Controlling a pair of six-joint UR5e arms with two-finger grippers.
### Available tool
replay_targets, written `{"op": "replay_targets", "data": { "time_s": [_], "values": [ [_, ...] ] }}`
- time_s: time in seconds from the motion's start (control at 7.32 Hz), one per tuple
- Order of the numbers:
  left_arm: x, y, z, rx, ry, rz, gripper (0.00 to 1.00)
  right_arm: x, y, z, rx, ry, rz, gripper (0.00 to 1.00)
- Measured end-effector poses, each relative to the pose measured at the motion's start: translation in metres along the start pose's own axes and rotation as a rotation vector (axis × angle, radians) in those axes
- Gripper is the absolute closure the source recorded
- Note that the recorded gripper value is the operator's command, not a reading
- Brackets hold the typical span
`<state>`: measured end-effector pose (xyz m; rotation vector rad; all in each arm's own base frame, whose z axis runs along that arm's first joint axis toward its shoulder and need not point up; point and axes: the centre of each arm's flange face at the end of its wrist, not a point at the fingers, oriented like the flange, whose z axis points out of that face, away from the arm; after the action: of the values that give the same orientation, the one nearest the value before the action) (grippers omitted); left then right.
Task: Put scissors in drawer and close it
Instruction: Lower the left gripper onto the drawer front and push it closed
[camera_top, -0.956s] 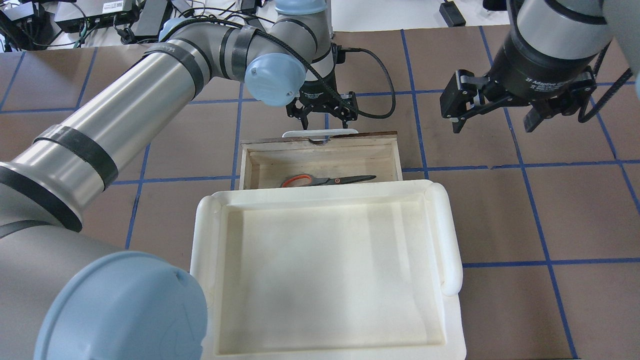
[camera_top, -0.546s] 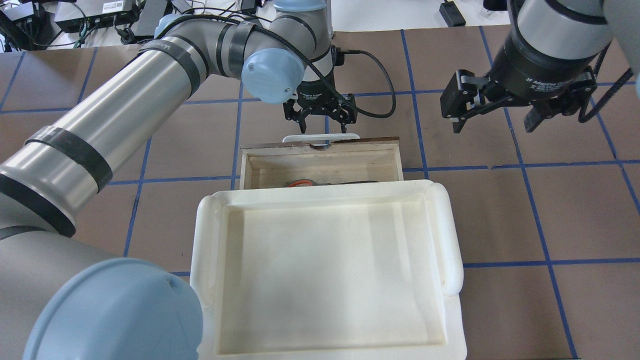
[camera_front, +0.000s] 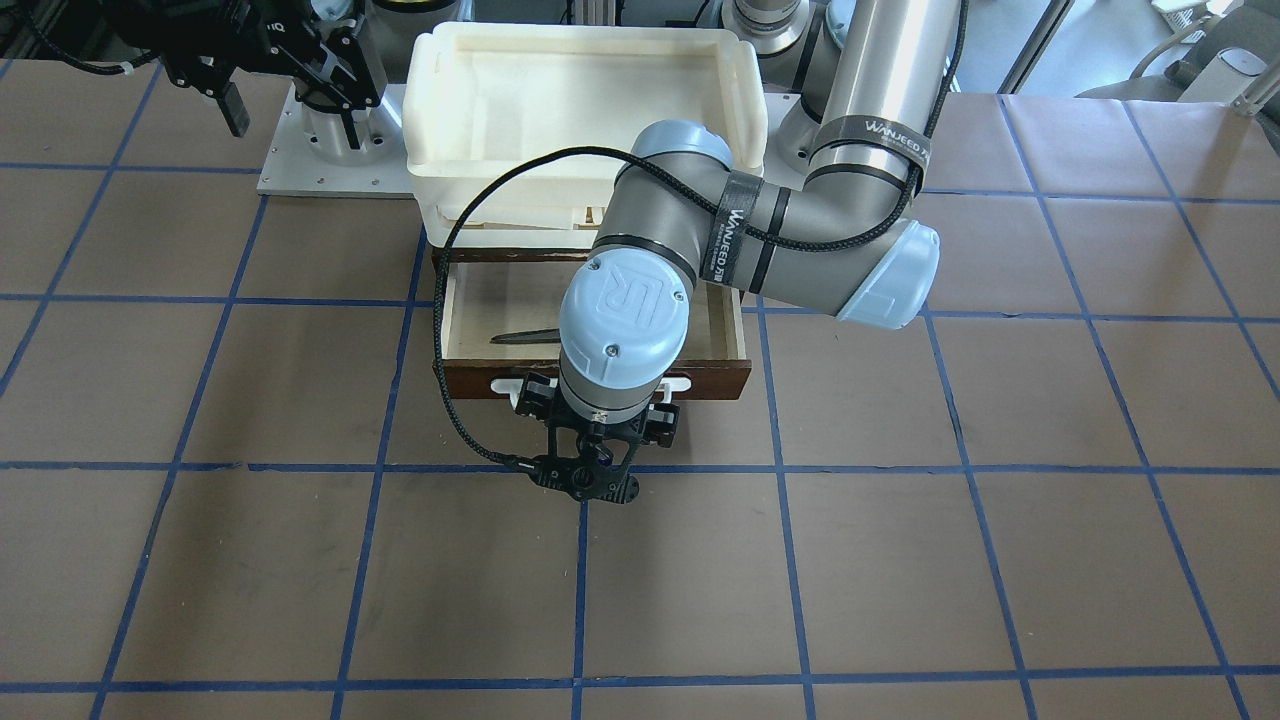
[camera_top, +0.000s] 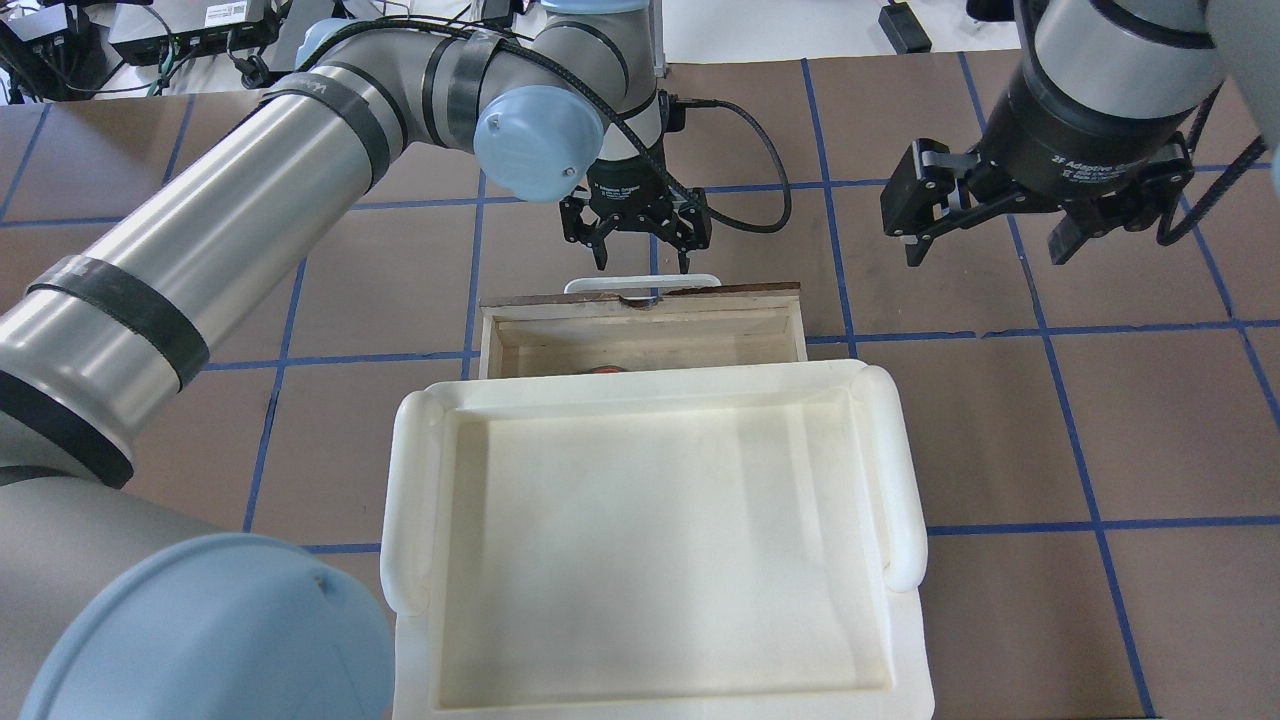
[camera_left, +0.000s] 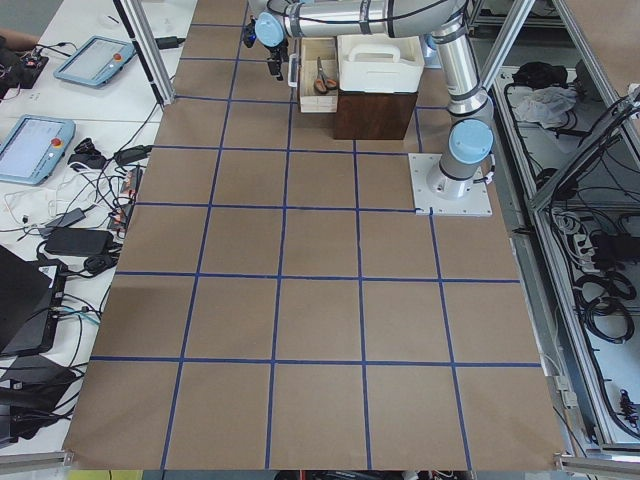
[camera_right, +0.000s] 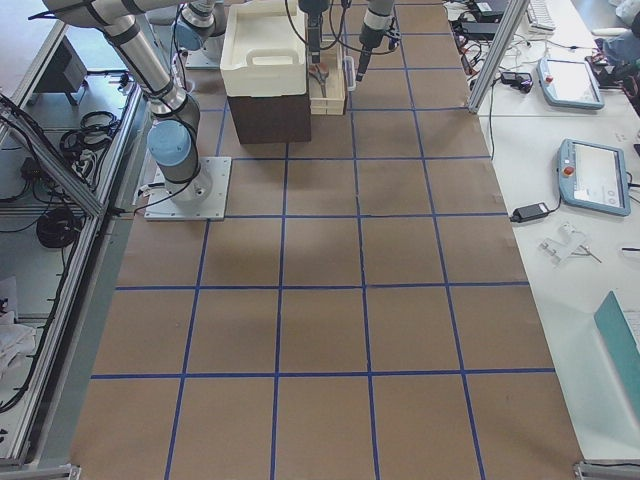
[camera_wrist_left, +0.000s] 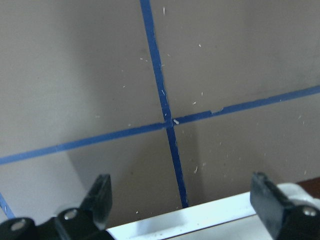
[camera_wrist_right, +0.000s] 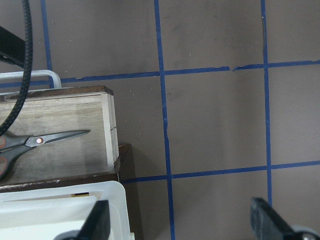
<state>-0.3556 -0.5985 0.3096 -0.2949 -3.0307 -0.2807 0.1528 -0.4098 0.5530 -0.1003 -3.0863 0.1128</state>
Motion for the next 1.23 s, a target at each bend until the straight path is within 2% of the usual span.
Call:
{"op": "replay_targets", "data": {
  "time_s": [1.23],
  "values": [
    [0.000,0.033,-0.009,-0.100,0.000,-0.012,0.00,-0.001,0.000,0.000,0.001,-0.001,-0.004,0.00]
  ]
}}
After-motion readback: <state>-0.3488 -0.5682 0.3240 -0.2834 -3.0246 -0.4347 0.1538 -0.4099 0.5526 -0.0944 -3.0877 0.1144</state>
